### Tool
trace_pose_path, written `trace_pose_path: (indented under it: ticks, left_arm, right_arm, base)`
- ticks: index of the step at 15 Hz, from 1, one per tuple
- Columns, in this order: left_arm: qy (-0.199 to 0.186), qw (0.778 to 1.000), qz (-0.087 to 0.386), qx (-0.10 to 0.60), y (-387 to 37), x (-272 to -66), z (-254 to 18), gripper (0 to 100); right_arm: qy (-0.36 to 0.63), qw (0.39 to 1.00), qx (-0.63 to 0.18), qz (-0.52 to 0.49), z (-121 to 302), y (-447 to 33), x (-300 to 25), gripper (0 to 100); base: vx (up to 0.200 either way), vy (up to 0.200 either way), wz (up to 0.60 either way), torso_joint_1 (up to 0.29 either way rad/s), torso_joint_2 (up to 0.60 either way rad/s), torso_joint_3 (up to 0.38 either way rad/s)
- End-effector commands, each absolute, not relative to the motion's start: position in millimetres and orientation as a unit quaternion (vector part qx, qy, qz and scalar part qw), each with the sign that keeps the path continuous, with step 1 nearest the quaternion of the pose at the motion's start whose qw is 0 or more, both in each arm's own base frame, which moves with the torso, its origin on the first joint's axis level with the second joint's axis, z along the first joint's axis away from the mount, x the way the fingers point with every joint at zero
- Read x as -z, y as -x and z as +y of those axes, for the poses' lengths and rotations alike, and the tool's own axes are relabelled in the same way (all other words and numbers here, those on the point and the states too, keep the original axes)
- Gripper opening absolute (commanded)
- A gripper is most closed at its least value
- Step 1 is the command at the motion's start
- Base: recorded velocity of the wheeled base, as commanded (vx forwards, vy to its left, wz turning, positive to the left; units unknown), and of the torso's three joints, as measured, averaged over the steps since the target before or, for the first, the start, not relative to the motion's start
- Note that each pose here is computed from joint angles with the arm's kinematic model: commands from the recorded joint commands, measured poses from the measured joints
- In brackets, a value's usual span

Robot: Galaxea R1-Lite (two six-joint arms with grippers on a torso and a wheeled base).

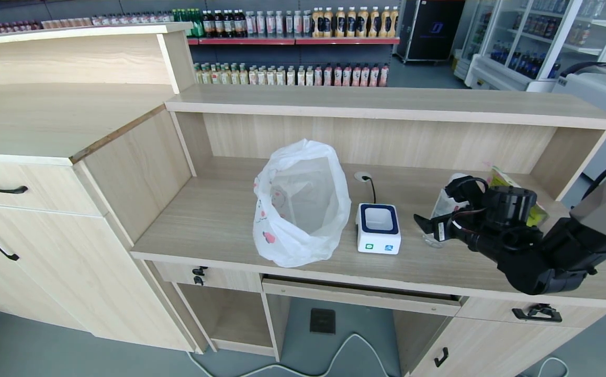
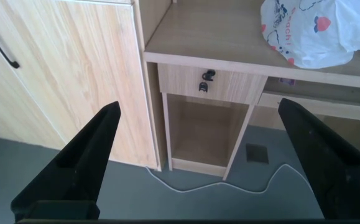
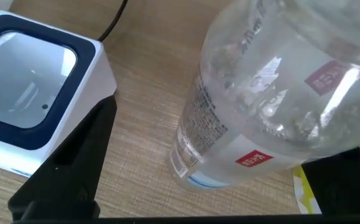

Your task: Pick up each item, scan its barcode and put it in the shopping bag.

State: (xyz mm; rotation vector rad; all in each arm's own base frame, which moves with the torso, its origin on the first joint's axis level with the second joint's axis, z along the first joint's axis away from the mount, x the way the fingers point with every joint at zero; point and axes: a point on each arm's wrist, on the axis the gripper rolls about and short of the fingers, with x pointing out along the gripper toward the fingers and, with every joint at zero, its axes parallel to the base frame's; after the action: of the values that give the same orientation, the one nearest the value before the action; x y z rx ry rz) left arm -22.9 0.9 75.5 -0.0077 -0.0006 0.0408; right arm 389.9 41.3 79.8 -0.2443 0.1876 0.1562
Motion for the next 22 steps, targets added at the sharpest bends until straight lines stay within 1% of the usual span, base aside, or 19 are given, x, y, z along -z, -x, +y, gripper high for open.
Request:
trace_pose_path:
  ticks: [1, 8, 12, 15, 19, 21, 22]
  left_arm:
    - [0.005, 1.0, 0.0, -0.021, 23, -75, 1, 100]
    - [0.004, 1.0, 0.0, -0.021, 23, -75, 1, 100]
    - [0.004, 1.0, 0.0, -0.021, 23, -75, 1, 100]
    - [0.005, 1.0, 0.0, -0.021, 23, -75, 1, 100]
    - [0.004, 1.0, 0.0, -0.021, 23, -75, 1, 100]
    - [0.004, 1.0, 0.0, -0.021, 23, -75, 1, 100]
    - [0.005, 1.0, 0.0, -0.021, 23, -75, 1, 100]
  right_arm:
    - [0.121, 0.985, -0.08, 0.089, 41, -389, -82, 0]
    - [0.118, 0.987, -0.063, 0.088, 26, -384, -81, 0]
    - [0.107, 0.989, -0.063, 0.081, 21, -377, -91, 0]
    - [0.076, 0.993, -0.064, 0.068, 20, -368, -107, 0]
    - [0.019, 0.991, -0.12, 0.063, 33, -353, -136, 0]
    - [-0.02, 0.983, -0.17, 0.064, 51, -336, -163, 0]
    - [-0.034, 0.977, -0.204, 0.055, 56, -325, -184, 0]
  base:
    - [0.0, 0.0, 0.0, 0.0, 0.0, 0.0]
    - [0.0, 0.0, 0.0, 0.0, 0.0, 0.0]
    - [0.0, 0.0, 0.0, 0.0, 0.0, 0.0]
    - [0.0, 0.0, 0.0, 0.0, 0.0, 0.0]
    - [0.0, 0.0, 0.0, 0.0, 0.0, 0.0]
    - [0.0, 0.0, 0.0, 0.0, 0.0, 0.0]
    - [0.0, 0.0, 0.0, 0.0, 0.0, 0.0]
